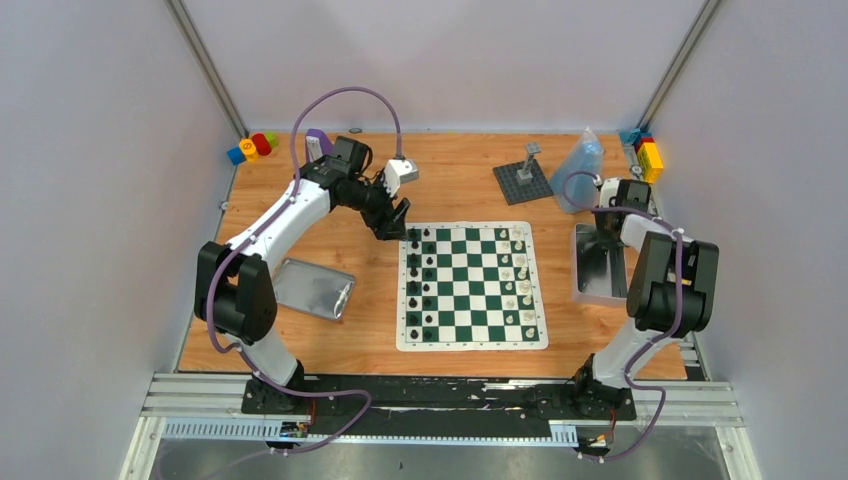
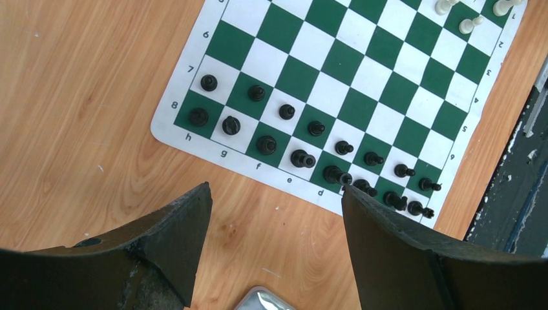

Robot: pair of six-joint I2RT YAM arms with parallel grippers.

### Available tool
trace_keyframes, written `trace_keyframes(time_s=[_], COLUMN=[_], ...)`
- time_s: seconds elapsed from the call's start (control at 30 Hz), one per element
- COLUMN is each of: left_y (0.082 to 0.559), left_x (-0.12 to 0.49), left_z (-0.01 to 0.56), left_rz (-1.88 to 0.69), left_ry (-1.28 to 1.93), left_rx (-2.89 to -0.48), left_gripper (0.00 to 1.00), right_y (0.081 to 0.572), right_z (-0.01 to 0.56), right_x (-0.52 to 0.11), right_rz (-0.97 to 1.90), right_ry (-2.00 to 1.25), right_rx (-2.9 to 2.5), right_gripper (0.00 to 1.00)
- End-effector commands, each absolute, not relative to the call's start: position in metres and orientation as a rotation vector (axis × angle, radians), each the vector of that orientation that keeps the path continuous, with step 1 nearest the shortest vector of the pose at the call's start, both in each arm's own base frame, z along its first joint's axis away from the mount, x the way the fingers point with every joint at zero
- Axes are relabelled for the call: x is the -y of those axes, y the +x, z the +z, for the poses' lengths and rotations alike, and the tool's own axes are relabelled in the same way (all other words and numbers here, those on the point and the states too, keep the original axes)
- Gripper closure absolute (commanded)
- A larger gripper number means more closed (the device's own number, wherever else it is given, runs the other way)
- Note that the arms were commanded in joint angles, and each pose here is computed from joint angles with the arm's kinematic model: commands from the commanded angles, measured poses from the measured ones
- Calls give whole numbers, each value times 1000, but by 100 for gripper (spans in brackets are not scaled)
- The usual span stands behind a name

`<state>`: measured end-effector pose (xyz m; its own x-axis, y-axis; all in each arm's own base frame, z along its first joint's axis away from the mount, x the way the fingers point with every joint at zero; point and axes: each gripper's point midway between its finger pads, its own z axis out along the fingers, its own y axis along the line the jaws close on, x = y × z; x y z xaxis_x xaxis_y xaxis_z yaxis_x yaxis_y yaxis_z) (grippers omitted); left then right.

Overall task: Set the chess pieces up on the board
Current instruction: Pick up the chess piece from the storage box, then place the chess piece on the chessboard.

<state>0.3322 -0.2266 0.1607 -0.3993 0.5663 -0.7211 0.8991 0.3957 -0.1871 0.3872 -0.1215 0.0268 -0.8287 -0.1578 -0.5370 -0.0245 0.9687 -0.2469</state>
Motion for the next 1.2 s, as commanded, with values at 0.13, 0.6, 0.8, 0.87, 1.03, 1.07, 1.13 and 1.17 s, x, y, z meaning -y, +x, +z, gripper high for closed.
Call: trace_keyframes(time_s=[0.13, 0.6, 0.8, 0.87, 1.03, 1.07, 1.13, 1.17], left_y=[335, 338, 325, 320, 312, 313, 311, 310], left_x=[227, 215, 240, 254, 285, 290, 301, 307], left_z=[175, 186, 207, 219, 246, 248, 251, 248], left_rz=[-775, -778, -1028, -1169, -1441, -1482, -1550, -1589], left_ry=[1248, 1167, 1156, 1146, 1106, 1107, 1089, 1069], left_rx=[-2033, -2054, -1965, -1913, -1851, -1831, -1842, -1873], left_gripper=[19, 19, 19, 20, 20, 21, 22, 22], right_y=[350, 302, 279, 273, 268, 268, 271, 274], right_z=[34, 131, 169, 177, 198, 200, 204, 208], right_x=[72, 7, -89, -125, -193, -202, -215, -220], right_rz=[4, 262, 512, 604, 794, 808, 820, 823], right_ry=[-339, -705, -1017, -1094, -1218, -1235, -1251, -1252], right_rx=[-2575, -2464, -2214, -2117, -1922, -1898, -1859, -1839], right_gripper=[100, 100, 100, 100, 100, 100, 100, 100])
